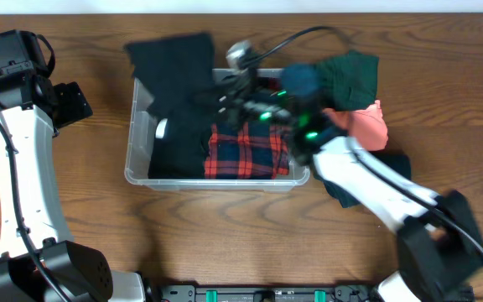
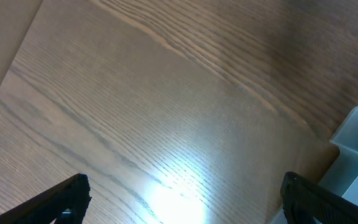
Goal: Pack container
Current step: 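Carry the black shirt over the bin and lower it onto the trousers, then release the black shirt and withdraw the right gripper to the right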
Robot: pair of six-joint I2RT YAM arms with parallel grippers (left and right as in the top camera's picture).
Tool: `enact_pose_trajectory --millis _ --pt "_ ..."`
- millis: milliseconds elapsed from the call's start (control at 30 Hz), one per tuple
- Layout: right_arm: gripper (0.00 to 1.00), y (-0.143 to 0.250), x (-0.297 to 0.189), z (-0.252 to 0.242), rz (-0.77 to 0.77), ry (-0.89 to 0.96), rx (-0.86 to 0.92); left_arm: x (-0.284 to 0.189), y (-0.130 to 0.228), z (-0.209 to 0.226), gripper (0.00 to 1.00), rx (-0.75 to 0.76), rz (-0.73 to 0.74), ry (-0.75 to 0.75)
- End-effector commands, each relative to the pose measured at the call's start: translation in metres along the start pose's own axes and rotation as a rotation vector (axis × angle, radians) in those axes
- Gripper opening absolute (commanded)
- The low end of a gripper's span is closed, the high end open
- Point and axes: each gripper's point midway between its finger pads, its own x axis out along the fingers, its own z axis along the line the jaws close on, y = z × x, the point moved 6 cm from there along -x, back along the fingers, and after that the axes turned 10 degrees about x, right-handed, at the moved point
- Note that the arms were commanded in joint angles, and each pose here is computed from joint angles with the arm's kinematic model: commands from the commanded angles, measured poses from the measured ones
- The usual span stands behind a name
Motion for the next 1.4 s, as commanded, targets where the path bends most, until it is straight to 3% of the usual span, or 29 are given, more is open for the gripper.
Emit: enact_pose_trajectory --millis 0,233,600,700,767,867,900,967,1133,1367 --pt "0.01 0.025 0.028 -0.023 0.002 0.065 0.102 -0.007 -0.002 0.004 0.98 -0.007 -0.019 -0.012" --pt "0.01 0.069 0.055 -0.056 0.066 0.13 0.258 -0.007 -0.002 0.004 0.98 -0.007 -0.02 -0.012" --pt "0.01 0.062 0.032 -0.104 0.006 0.353 0.342 -0.007 -0.002 0.004 0.98 -0.007 -0.02 -0.012" --pt "0.01 0.065 0.032 -0.106 0.023 0.369 0.296 -0.007 -0.002 0.004 0.98 -0.007 -0.019 -0.012" --pt "0.08 0.067 0.032 -0.107 0.023 0.383 0.289 -0.007 -0.002 0.004 0.98 -0.007 -0.019 -0.012" --pt "0.35 0.067 0.032 -0.104 0.033 0.367 0.289 -0.007 -0.002 0.004 0.98 -0.007 -0.019 -0.012" --pt "0.49 0.067 0.032 -0.103 0.043 0.35 0.292 -0.007 -0.002 0.004 0.98 -0.007 -0.019 -0.012" --pt "0.57 0.066 0.03 -0.1 0.068 0.318 0.302 -0.007 -0.002 0.004 0.98 -0.007 -0.019 -0.012" --pt "0.64 0.054 0.01 -0.103 0.097 0.314 0.332 -0.007 -0.002 0.004 0.98 -0.007 -0.02 -0.012" --pt "0.7 0.01 -0.049 -0.102 0.042 0.487 0.145 -0.007 -0.002 0.004 0.98 -0.007 -0.02 -0.012"
